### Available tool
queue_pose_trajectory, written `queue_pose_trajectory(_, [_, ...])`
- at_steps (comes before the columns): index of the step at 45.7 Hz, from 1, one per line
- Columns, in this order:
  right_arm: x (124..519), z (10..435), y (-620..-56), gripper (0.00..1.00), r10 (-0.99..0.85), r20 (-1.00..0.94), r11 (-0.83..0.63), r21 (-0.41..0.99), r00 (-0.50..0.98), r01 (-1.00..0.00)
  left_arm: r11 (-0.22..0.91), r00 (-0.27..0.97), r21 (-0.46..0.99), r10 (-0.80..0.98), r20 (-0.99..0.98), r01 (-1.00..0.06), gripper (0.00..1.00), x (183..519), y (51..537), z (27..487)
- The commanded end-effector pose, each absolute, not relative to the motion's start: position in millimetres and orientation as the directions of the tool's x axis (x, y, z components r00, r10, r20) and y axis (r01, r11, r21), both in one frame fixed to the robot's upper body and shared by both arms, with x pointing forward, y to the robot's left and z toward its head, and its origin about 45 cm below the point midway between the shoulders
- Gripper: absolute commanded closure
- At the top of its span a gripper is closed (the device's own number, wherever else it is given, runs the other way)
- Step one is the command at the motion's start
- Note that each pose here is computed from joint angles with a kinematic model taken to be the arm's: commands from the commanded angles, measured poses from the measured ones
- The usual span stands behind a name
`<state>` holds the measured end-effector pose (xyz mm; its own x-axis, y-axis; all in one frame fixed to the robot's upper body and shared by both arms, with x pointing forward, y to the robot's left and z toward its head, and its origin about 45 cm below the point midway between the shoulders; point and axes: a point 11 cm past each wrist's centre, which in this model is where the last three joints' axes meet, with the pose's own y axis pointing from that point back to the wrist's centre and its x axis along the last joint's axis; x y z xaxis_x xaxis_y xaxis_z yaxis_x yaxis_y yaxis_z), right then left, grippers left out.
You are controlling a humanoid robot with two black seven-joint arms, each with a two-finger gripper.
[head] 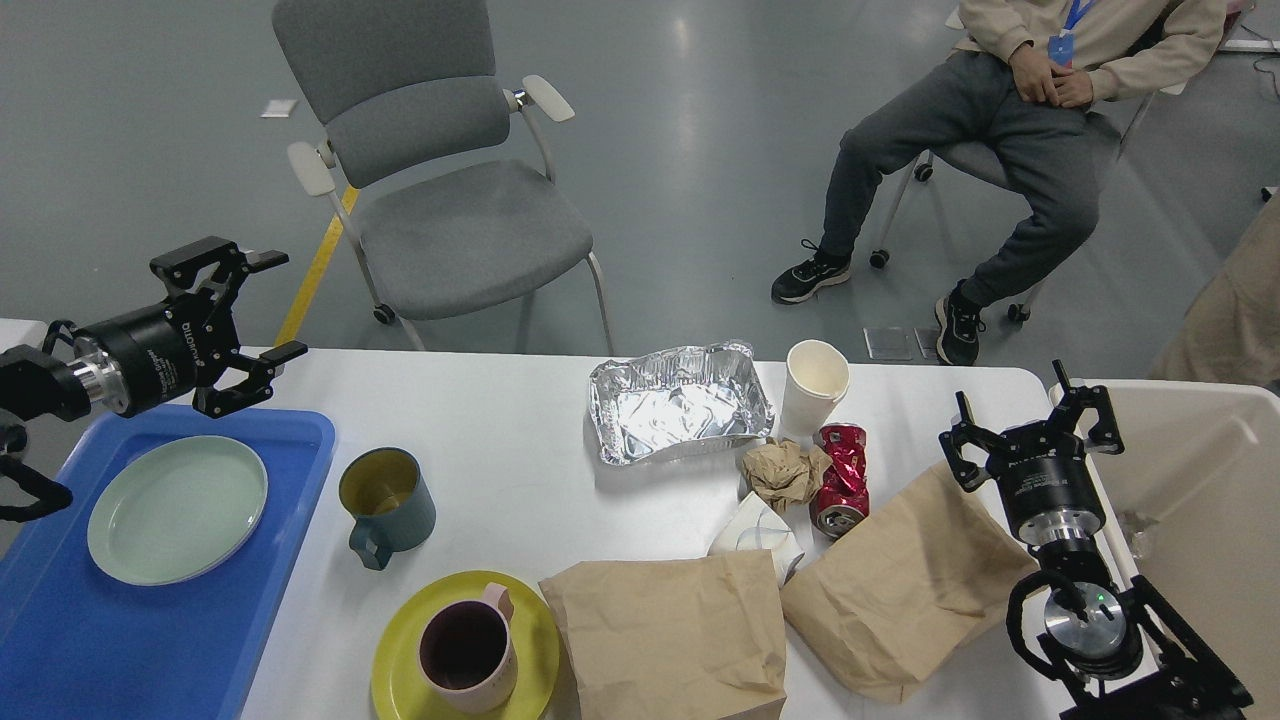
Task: Tidy desktop
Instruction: 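Raise the left gripper up off the blue tray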
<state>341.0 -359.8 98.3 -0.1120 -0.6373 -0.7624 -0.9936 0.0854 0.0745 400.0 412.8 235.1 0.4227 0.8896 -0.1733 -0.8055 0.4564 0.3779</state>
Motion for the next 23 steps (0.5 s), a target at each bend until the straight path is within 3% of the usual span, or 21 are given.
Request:
queue_pose_trajectory(1, [341.7,99.2,-359.4,0.00,-0.637,-0.763,0.084,0.072,-0.109,-0.994,0.462,0.515,0.488,0.856,-0.030,-0.740,0.02,410.9,406.2,255.4])
queue_pose_trajectory(15, [341.1,98.6,-359.6,0.00,-0.637,-0.763,0.085,0.074,-0.111,-0.994,0.398,0.712,0.688,0.658,0.247,-0.607,0.02,435.4,370.8,310.7])
queue_pose_trajectory(23, [341.1,98.6,-359.6,0.00,-0.637,-0.763,0.085,0.074,-0.111,-0.994,0.313,0.825,0.802,0.446,0.348,-0.508,0.02,446.4,332.3,341.3])
